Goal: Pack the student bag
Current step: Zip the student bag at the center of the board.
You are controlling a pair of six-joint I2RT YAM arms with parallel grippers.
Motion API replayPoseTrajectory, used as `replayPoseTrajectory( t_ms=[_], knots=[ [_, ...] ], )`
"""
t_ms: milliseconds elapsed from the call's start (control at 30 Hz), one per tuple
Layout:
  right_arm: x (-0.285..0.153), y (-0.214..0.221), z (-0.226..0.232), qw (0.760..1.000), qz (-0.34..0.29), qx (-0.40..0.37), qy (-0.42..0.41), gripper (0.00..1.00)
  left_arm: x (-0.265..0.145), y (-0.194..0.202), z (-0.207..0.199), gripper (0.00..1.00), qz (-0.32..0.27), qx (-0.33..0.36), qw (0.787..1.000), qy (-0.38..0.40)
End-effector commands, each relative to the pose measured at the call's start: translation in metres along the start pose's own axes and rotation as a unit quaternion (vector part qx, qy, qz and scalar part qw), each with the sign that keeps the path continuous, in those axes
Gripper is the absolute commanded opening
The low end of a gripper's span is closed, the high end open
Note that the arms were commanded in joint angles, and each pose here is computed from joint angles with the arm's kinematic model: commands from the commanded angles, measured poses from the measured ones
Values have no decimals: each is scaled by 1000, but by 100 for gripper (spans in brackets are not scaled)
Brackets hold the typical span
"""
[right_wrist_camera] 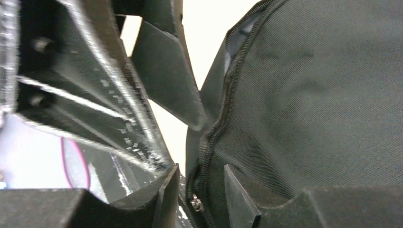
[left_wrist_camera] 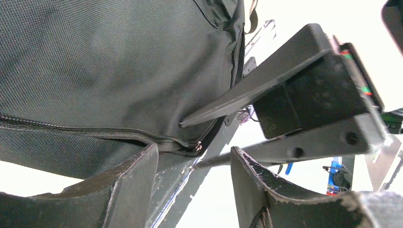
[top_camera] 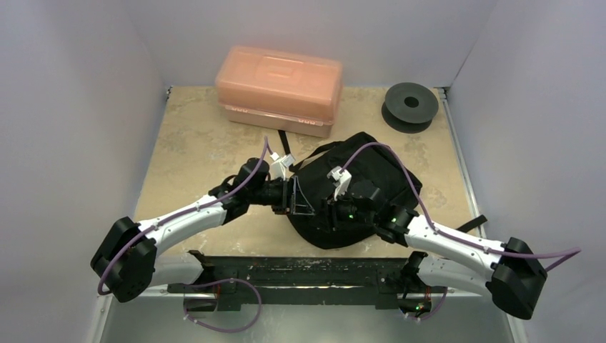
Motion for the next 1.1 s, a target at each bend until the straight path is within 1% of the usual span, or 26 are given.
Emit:
replayPoseTrajectory(
  t_ms=[0, 133, 267, 367, 400, 533, 600, 700, 767, 833, 967, 1067],
  knots=[
    [7, -4, -11, 999, 2, -27, 24, 41, 0, -13, -14, 56, -11, 21, 1000, -7],
    [6, -8, -15, 999, -5, -27, 41, 41, -2, -13, 5, 57, -21, 19, 998, -51],
    [6, -11, -11, 999, -4, -35, 31, 41, -3, -5, 9, 57, -3, 18, 999, -50],
    [5, -11, -7, 999, -2, -41, 16, 36, -4, -1, 11, 54, 1, 17, 999, -52],
    [4, -8, -5, 999, 8, -41, 10, 34, -4, 0, 12, 53, 2, 17, 998, -54],
    [1, -2, 8, 999, 24, -38, -31, 29, -9, -1, 11, 52, -6, 21, 998, -56],
    [-2, 1, 14, 998, 23, -32, -52, 29, -9, -1, 11, 52, -7, 21, 998, -57],
    [-4, 2, 20, 997, 14, -31, -73, 32, -8, 0, 13, 52, -1, 18, 998, -58],
    [-1, 5, 20, 997, 16, -28, -77, 32, -8, 1, 13, 52, 1, 16, 998, -57],
    [2, 8, 21, 996, 24, -26, -85, 30, -9, 2, 13, 52, 0, 17, 998, -57],
    [4, 9, 22, 995, 18, -28, -92, 30, -14, 1, 12, 52, -7, 22, 998, -61],
    [8, 14, 22, 994, 33, -33, -100, 30, -15, 2, 11, 52, -6, 22, 998, -62]
  ],
)
Point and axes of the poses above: each gripper's point midway between its finger pads, its own x axis out along the fingers, its own z axis along the line the jaws close on, y = z × x, the point moved 2 cm from there along -x, back along the fingers, and after that the axes turned 8 degrees about -x, right-handed, at the moved point
